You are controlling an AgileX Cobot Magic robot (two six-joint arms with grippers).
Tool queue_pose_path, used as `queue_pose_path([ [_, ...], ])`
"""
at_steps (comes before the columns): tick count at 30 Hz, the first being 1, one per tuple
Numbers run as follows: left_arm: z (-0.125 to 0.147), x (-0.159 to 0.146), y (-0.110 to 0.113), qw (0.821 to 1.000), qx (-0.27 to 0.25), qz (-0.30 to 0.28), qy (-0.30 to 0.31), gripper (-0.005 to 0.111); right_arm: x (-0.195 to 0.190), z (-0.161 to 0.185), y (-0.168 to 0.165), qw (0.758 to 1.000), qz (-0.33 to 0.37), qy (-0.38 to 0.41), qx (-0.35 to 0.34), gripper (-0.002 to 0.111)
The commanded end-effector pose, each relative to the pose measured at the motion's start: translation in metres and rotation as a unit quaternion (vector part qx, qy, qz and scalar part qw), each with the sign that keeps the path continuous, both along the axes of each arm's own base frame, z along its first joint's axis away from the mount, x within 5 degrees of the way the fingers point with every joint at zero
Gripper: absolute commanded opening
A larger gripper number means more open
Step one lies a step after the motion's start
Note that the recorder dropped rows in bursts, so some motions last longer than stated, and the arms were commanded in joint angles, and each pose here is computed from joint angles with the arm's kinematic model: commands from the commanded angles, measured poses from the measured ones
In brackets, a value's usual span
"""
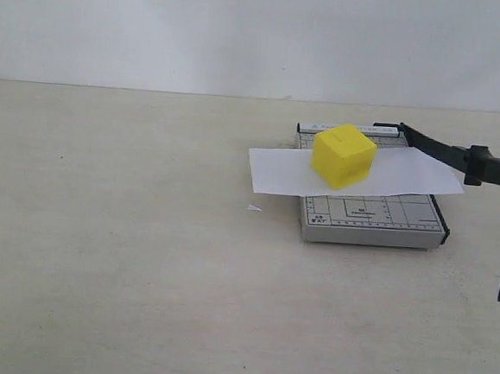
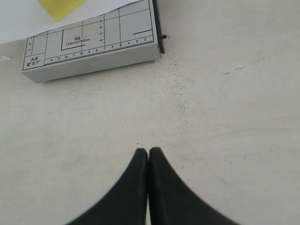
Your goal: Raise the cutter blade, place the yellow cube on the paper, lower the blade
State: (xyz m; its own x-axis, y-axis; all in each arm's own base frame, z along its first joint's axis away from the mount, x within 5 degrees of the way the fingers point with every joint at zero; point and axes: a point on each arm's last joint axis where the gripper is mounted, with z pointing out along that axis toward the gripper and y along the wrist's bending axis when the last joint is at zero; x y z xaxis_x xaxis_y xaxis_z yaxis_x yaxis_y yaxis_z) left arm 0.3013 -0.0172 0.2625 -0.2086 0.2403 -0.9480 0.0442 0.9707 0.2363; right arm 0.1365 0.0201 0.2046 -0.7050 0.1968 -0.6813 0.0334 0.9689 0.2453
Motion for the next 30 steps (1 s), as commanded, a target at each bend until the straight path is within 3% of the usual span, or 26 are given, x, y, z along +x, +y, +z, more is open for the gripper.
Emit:
queue_pose_path([
  [1, 0.027, -0.025, 0.051, 0.996, -0.058, 0.069, -0.011, 0.004, 0.001, 0.001, 0.001, 1.0, 0.003, -0.003, -0.001, 0.0],
  [4, 0.049, -0.052, 0.072, 0.987, -0.094, 0.113, -0.064, 0.004, 0.001, 0.001, 0.001, 1.0, 0.003, -0.003, -0.001, 0.0],
  [6, 0.063, -0.072, 0.077, 0.985, -0.083, 0.122, -0.093, 0.004, 0.001, 0.001, 0.0, 1.0, 0.003, -0.004, -0.001, 0.0],
  [9, 0.075, -0.107, 0.072, 0.986, -0.043, 0.128, -0.098, 0.004, 0.001, 0.001, 0.0, 1.0, 0.003, -0.004, -0.001, 0.0],
  [15, 0.076, -0.179, 0.056, 0.983, -0.041, 0.16, -0.085, 0.004, 0.001, 0.001, 0.0, 1.0, 0.003, -0.005, -0.001, 0.0],
  [20, 0.063, -0.24, 0.039, 0.971, -0.09, 0.164, -0.147, 0.004, 0.003, 0.003, 0.0, 1.0, 0.001, -0.017, -0.003, 0.0],
  [25, 0.041, -0.271, 0.029, 0.957, -0.131, 0.157, -0.208, 0.004, 0.006, 0.007, -0.001, 0.998, 0.014, -0.053, -0.028, 0.0],
  [27, 0.027, -0.272, 0.029, 0.957, -0.133, 0.158, -0.204, 0.004, 0.007, 0.008, -0.001, 0.997, 0.026, -0.061, -0.044, 0.0],
  [30, 0.002, -0.265, 0.032, 0.964, -0.14, 0.171, -0.149, 0.004, 0.006, 0.01, -0.002, 0.995, 0.042, -0.072, -0.063, 0.0],
])
